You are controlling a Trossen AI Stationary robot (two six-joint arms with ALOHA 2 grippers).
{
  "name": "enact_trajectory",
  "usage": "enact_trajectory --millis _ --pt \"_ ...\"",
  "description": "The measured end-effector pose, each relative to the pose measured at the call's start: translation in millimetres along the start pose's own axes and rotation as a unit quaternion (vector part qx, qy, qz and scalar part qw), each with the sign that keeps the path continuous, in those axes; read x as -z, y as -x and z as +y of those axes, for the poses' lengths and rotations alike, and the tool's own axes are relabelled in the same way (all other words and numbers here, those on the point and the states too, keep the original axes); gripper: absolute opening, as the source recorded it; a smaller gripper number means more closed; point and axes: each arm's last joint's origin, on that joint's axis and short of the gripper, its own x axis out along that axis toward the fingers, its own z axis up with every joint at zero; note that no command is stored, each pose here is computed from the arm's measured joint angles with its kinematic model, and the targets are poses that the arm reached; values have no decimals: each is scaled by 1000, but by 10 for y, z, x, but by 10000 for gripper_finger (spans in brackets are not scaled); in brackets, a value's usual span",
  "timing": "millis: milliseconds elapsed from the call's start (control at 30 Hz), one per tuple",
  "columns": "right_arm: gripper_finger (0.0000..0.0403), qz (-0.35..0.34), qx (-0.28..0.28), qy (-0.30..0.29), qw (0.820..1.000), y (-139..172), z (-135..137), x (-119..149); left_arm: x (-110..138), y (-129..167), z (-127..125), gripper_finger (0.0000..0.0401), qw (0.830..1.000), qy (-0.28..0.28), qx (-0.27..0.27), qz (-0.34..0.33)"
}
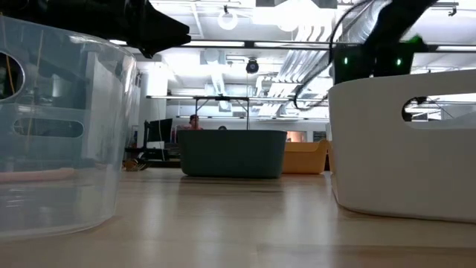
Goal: Sort silverware by color (type)
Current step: Put the light orange fork into the yellow bin
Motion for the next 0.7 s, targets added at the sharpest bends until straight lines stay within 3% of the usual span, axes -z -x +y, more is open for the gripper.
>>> enact_trajectory --millis 233,400,533,600,700 --pt "1 -109 -69 27 991 399 -56 129 1 0 0 168 1000 2 0 1" --pt "1 -197 -172 36 964 555 -94 289 -11 0 1 168 1000 2 -1 -6" --pt "1 -298 -295 36 907 637 -12 293 -16 0 2 168 1000 2 -1 -8" --pt "0 -356 -357 42 863 665 29 269 -17 0 2 168 1000 2 -1 -9" --pt "0 -441 -437 51 783 723 47 191 -18 0 2 168 1000 -3 -1 -9"
